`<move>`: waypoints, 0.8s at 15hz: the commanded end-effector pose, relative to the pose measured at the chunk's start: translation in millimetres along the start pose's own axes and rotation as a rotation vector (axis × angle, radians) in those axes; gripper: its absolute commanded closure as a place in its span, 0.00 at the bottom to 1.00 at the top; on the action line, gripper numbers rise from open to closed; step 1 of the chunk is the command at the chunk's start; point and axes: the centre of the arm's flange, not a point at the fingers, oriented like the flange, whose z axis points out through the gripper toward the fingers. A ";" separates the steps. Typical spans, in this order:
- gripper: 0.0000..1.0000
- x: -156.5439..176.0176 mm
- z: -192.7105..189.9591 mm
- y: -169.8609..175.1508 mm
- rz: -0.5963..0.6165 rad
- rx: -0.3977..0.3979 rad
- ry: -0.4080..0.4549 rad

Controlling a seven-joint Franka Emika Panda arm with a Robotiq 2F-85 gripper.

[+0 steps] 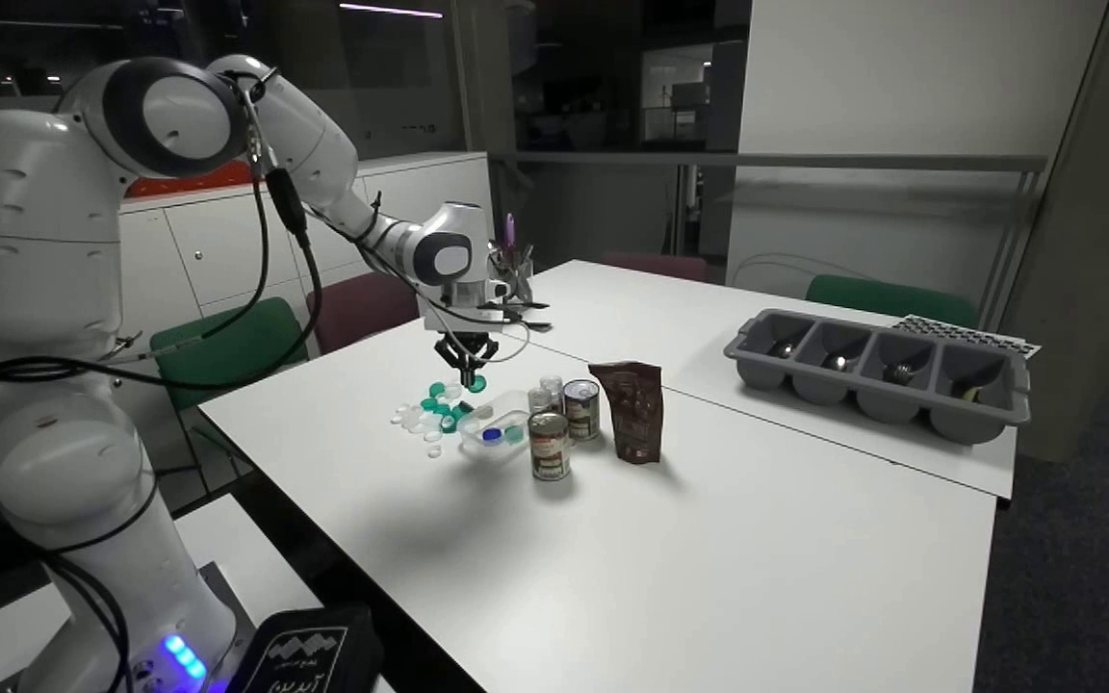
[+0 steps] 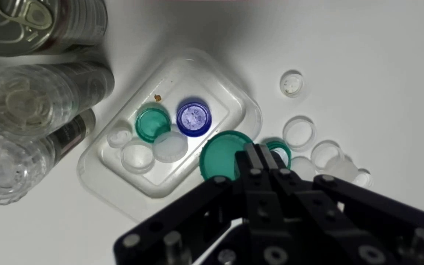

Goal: Put one of the blue brackets in the container

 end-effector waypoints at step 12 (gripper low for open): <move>0.40 30.7 24.7 23.2 0.011 0.037 -0.063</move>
